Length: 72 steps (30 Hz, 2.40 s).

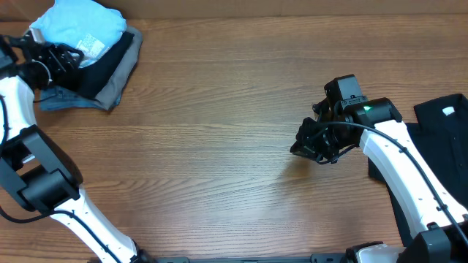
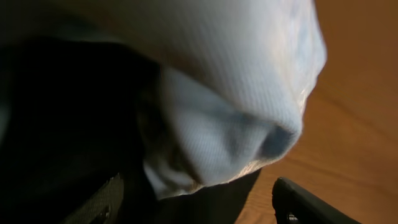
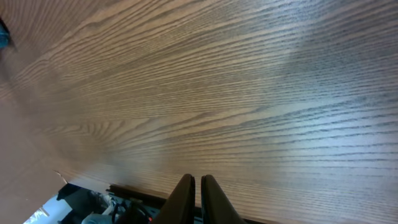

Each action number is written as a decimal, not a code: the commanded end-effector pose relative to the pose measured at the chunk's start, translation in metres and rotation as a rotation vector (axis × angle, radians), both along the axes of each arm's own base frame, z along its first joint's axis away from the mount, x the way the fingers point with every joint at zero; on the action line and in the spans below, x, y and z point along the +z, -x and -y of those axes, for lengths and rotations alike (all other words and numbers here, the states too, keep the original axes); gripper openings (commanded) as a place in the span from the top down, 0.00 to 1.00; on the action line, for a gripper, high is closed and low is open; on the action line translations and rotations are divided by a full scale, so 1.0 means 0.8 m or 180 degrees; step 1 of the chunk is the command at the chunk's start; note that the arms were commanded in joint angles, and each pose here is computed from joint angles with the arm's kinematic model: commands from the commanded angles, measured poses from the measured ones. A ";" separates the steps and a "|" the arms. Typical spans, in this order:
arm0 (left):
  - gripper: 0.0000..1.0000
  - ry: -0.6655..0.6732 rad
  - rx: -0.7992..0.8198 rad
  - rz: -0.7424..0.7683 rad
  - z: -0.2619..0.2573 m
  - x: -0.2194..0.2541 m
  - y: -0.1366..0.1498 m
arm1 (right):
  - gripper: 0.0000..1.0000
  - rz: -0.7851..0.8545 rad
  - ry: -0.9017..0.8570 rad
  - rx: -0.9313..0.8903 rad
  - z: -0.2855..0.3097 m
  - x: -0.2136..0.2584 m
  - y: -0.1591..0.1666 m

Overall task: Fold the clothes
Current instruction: 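Lower the shirt onto the stack and adjust it with the left gripper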

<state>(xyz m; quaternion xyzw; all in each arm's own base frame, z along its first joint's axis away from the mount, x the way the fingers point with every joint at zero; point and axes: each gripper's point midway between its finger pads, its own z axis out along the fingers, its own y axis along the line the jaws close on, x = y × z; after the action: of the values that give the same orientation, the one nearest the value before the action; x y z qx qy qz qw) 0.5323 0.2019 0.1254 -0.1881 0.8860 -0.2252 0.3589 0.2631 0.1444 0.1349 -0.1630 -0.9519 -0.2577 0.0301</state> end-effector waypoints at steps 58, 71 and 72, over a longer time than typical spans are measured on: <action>0.95 0.0605 -0.0296 0.0391 0.054 0.126 0.026 | 0.91 0.0143 -0.0061 0.0018 -0.003 0.010 -0.010; 0.42 -0.0786 0.0593 -0.0669 -0.042 0.048 0.071 | 0.91 0.0178 -0.0070 0.0016 -0.004 0.010 -0.013; 0.42 -0.0848 0.0639 -0.0693 -0.047 0.047 0.072 | 0.91 0.0178 -0.0070 0.0017 -0.004 0.010 -0.013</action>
<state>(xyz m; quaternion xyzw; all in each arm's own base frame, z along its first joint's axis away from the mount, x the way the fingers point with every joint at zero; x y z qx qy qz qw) 0.4829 0.2105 0.1652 -0.2435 0.9085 -0.1434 0.3078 0.2693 0.1469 0.1367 -0.1578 -0.9507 -0.2664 0.0178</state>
